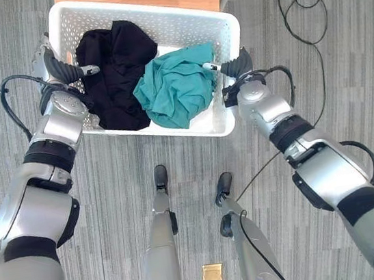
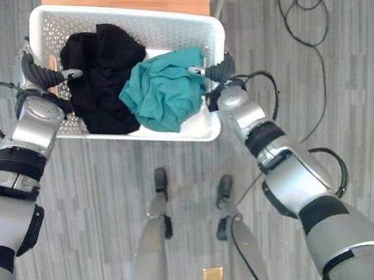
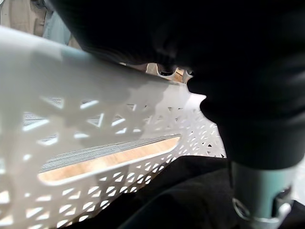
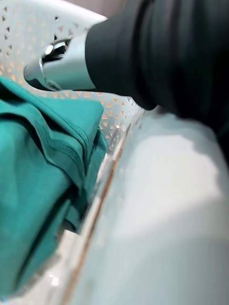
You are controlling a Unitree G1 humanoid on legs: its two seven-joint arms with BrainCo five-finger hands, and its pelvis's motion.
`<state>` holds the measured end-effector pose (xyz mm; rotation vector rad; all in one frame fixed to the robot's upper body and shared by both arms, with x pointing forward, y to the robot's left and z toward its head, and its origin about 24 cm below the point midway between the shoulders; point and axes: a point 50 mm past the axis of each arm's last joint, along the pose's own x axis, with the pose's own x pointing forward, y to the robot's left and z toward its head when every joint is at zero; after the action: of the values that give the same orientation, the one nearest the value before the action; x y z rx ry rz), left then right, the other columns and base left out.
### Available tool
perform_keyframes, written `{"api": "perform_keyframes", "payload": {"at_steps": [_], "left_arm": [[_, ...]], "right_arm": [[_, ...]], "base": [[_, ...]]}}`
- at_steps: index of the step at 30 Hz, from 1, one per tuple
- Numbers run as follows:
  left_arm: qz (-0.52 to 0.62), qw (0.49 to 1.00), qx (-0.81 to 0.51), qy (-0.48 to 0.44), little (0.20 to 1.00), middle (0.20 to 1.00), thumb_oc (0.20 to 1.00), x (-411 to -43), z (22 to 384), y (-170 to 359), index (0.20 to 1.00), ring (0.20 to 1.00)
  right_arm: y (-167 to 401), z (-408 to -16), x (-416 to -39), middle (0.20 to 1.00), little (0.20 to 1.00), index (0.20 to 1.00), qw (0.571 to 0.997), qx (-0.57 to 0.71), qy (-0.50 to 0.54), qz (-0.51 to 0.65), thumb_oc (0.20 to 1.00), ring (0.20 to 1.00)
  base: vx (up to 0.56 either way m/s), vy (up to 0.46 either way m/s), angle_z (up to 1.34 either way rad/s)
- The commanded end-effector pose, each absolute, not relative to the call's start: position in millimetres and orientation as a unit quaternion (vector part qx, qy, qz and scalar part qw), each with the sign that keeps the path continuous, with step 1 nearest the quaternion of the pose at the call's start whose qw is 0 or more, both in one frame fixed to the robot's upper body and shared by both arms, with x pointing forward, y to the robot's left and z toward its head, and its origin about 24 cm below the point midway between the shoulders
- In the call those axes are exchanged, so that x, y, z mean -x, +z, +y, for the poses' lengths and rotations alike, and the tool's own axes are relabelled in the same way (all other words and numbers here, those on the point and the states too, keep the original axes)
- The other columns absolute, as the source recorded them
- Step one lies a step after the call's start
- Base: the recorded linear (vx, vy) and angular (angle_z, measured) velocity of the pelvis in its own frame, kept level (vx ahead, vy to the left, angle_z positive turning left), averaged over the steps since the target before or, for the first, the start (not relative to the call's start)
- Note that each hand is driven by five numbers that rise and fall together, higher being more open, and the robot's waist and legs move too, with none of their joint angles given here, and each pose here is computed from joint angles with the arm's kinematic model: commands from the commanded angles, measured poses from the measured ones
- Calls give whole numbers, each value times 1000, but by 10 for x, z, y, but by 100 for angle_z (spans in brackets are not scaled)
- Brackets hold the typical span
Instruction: Grab the laundry basket,head to the washer,open it,put in the laundry and shut it.
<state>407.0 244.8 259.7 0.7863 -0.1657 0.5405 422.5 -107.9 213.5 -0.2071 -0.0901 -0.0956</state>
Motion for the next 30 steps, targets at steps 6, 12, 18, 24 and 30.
{"api": "perform_keyframes", "payload": {"at_steps": [6,12,18,24,30], "left_arm": [[-147,889,-386,198,1000,1000,1000,-4132,2008,2851,1000,1000],[-139,881,-409,191,1000,1000,1000,-4152,1978,2856,1000,1000],[-123,859,-452,204,200,200,200,-4166,2028,2876,200,200],[-135,828,-502,212,200,200,200,-4142,2049,2973,200,200],[-149,812,-518,225,200,200,200,-4103,2123,3037,200,200]], "right_arm": [[2039,-523,-4151,1000,1000,1000,997,72,28,-23,1000,1000],[2097,-630,-4182,1000,1000,1000,994,99,18,-29,1000,1000],[2140,-742,-4203,1000,1000,1000,988,149,14,-38,1000,1000],[2226,-776,-4196,200,200,200,984,168,17,-59,200,200],[2356,-800,-4165,200,200,200,979,179,17,-99,200,200]], "base": [[1,5,0],[-9,10,-3],[0,0,0],[-2,-2,1],[0,0,0]]}}
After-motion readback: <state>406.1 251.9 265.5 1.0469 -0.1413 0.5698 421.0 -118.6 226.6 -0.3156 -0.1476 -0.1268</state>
